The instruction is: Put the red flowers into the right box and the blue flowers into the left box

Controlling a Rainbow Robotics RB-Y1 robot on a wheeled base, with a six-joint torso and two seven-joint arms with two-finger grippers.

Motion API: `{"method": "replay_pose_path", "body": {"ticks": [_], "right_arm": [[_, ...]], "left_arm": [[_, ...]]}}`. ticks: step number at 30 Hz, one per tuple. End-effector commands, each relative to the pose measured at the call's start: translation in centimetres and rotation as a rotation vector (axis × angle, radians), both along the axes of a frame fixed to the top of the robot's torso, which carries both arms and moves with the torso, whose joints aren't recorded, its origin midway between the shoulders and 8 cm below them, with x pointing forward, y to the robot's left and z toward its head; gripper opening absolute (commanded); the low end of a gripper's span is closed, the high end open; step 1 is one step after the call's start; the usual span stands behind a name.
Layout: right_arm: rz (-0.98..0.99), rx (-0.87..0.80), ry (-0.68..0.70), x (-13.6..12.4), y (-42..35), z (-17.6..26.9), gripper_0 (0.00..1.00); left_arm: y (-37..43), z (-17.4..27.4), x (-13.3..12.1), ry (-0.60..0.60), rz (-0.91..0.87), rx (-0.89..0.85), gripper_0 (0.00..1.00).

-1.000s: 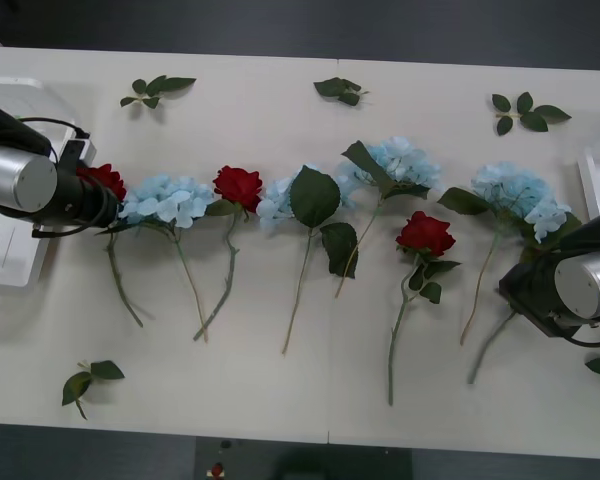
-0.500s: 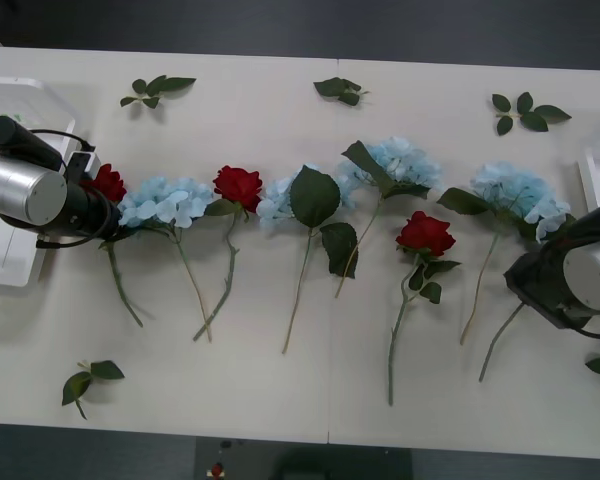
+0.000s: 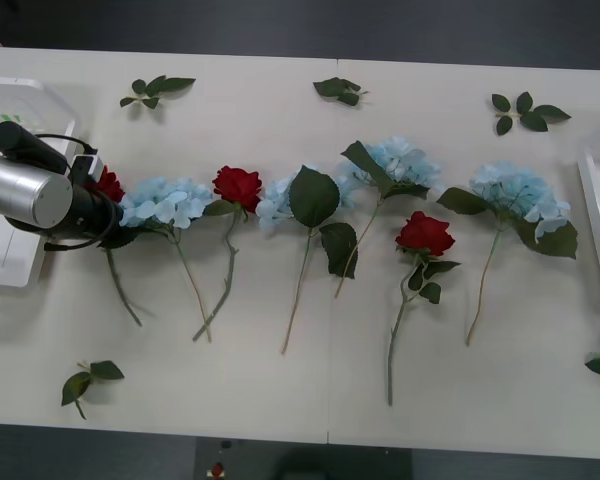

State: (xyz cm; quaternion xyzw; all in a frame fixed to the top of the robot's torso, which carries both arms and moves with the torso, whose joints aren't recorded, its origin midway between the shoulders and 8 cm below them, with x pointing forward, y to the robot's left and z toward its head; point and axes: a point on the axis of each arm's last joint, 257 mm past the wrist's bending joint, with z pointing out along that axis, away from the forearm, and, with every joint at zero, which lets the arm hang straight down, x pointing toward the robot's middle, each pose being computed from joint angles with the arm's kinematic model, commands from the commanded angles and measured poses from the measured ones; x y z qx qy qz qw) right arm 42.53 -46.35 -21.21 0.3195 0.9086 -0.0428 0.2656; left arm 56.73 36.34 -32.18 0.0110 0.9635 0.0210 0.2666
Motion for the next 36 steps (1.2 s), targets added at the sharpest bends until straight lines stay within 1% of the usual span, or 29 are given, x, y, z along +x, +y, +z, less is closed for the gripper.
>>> {"method": "replay_pose_path", "body": {"ticks": [1,7,11,16,21,26,29,33,36], "right_arm": [[0.064,-0.086,-0.019,0.2,-3.8,4.2,0.0],[0.075,-0.127,-0.022,-0.4,-9.5,6.4,0.0],[0.095,-0.171,-0.009,0.0,-12.9,7.1,0.0],[0.125,-0.196,-0.018,1.9,-16.9,7.9,0.0],[0.158,-0.237,-0.015,3.6,-20.0,8.1,0.0],[0.19,-0.271,0.006,4.4,-22.1,5.7,0.0],[0.21,-0.287,0.025,4.4,-23.0,2.8,0.0],[0.206,-0.281,0.031,4.2,-23.2,0.3,0.0],[0.214,-0.271,0.039,4.2,-22.7,-0.6,0.0]], "left_arm": [[-0.3,0.5,0.7,-0.019,0.037,-0.019,0.14],[-0.3,0.5,0.8,-0.021,0.041,-0.022,0.07],[-0.5,1.3,1.2,-0.034,0.03,-0.018,0.04],[-1.1,4.8,2.2,-0.088,0.013,-0.044,0.0],[-2.6,9.5,2.0,-0.1,0.008,-0.142,0.0],[-4.5,14.9,1.3,-0.11,-0.02,-0.237,0.0],[-5.8,19.0,0.3,-0.118,-0.049,-0.312,0.0],[-8.4,22.2,-0.6,-0.13,-0.097,-0.389,0.0],[-11.0,24.7,-1.0,-0.149,-0.096,-0.494,0.0]]}}
